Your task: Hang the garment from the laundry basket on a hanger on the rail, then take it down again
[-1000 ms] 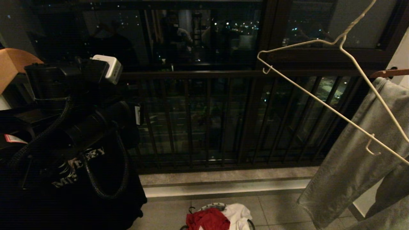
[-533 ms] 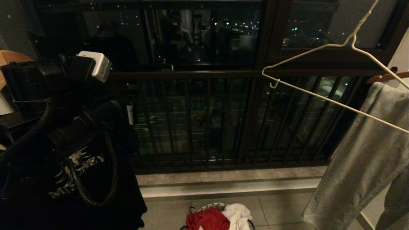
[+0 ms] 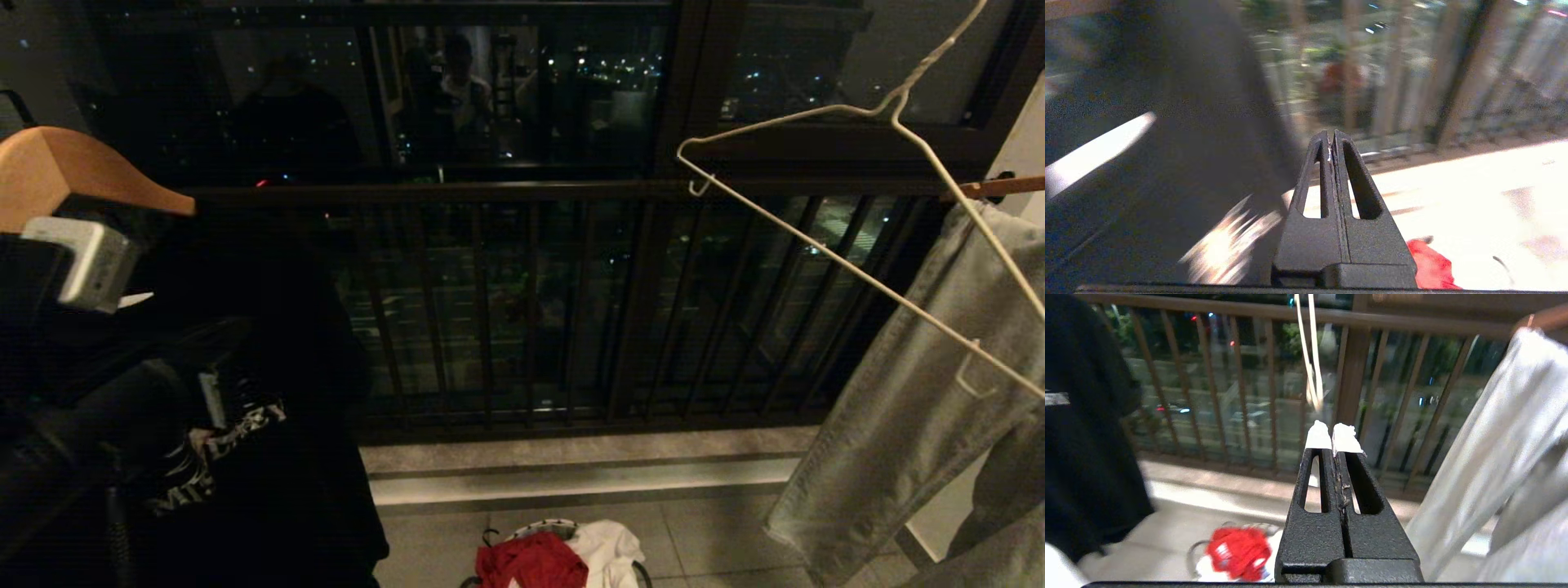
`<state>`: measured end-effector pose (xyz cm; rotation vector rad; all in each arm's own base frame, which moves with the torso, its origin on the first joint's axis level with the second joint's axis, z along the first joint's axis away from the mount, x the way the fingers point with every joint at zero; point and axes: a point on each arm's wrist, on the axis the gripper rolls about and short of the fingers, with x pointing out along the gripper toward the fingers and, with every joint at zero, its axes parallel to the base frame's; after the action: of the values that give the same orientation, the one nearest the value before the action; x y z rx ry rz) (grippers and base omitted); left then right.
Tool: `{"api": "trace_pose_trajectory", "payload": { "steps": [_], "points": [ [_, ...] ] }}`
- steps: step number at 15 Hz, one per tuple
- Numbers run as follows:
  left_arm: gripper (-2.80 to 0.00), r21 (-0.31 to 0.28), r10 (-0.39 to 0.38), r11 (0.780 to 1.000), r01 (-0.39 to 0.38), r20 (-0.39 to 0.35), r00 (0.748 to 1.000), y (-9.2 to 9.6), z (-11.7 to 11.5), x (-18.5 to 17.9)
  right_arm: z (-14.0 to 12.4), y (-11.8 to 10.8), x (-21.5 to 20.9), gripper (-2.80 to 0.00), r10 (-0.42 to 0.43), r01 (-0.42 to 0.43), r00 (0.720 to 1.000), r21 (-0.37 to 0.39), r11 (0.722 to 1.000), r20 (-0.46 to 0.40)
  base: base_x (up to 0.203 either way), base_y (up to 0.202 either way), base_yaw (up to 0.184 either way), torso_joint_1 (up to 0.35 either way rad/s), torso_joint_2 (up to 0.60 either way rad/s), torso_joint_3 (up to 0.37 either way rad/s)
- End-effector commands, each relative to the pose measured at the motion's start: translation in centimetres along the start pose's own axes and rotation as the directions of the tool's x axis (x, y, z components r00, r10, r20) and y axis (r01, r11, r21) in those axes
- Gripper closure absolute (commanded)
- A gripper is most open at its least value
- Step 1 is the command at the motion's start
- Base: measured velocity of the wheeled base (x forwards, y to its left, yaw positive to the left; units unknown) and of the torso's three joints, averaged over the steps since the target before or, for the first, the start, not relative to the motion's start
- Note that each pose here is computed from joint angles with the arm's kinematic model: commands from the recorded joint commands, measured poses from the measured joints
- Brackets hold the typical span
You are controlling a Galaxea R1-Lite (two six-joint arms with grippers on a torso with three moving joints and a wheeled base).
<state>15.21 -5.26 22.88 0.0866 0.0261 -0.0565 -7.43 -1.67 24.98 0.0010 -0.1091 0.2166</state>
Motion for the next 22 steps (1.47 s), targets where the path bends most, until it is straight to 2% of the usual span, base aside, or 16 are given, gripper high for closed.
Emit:
{"api": "trace_pose_trajectory", "payload": {
  "steps": [1,3,4,5,7,8,15,18,20,22],
  "points": [
    [0.0,-0.032,0.105,0.994,-0.103,0.087,0.991,2.4,0.5,-3.9,0.6,0.1,-0.9,0.0,-0.014,0.014,1.0,0.012,1.0,-0.002,0.0,0.0,0.0,0.0,0.0,0.0],
    [0.0,-0.043,0.201,0.979,-0.198,0.122,0.972,3.9,0.5,-7.0,0.9,0.6,-1.0,0.0,-0.068,0.068,0.998,0.007,0.998,-0.01,0.0,0.0,0.0,0.0,0.0,0.0],
    [0.0,-0.025,0.234,0.972,-0.233,0.123,0.964,4.3,0.3,-8.2,1.0,0.9,-0.8,0.0,-0.097,0.097,0.995,0.003,0.995,-0.016,0.0,0.0,0.0,0.0,0.0,0.0],
    [0.0,0.022,0.279,0.959,-0.283,0.106,0.954,4.7,-0.1,-9.0,1.1,0.9,-0.5,0.0,-0.099,0.099,0.995,0.001,0.995,-0.028,0.0,0.0,0.0,0.0,0.0,0.0],
    [0.0,0.05,0.323,0.942,-0.331,0.123,0.938,5.0,-0.8,-10.6,0.5,1.1,-0.9,0.0,-0.11,0.11,0.993,0.0,0.994,-0.053,0.0,0.0,0.0,0.0,0.0,0.0],
    [0.0,0.06,0.346,0.933,-0.355,0.127,0.93,5.0,-1.5,-11.5,0.0,1.1,-1.1,0.0,-0.114,0.114,0.989,0.002,0.993,-0.092,0.0,0.0,0.0,0.0,0.0,0.0],
    [0.0,0.076,0.396,0.912,-0.403,0.091,0.914,4.5,-6.6,-16.9,-1.1,2.0,-1.6,0.0,-0.168,0.168,0.981,-0.007,0.986,-0.093,0.0,0.0,0.0,0.0,0.0,0.0],
    [0.0,0.064,0.35,0.932,-0.356,0.088,0.932,4.1,-9.7,-17.6,-2.6,2.0,-1.6,0.0,-0.159,0.16,0.981,-0.006,0.987,-0.112,0.0,0.0,0.0,0.0,0.0,0.0],
    [0.0,0.056,0.265,0.96,-0.274,0.137,0.955,3.7,-11.8,-18.2,-4.7,2.0,-1.5,0.0,-0.156,0.156,0.98,-0.005,0.988,-0.122,0.0,0.0,0.0,0.0,0.0,0.0],
    [0.0,0.028,0.193,0.98,-0.198,0.115,0.974,3.4,-14.2,-17.9,-7.5,1.9,-0.7,0.0,-0.155,0.155,0.979,-0.006,0.988,-0.131,0.0,0.0,0.0,0.0,0.0,0.0]
  ]
}}
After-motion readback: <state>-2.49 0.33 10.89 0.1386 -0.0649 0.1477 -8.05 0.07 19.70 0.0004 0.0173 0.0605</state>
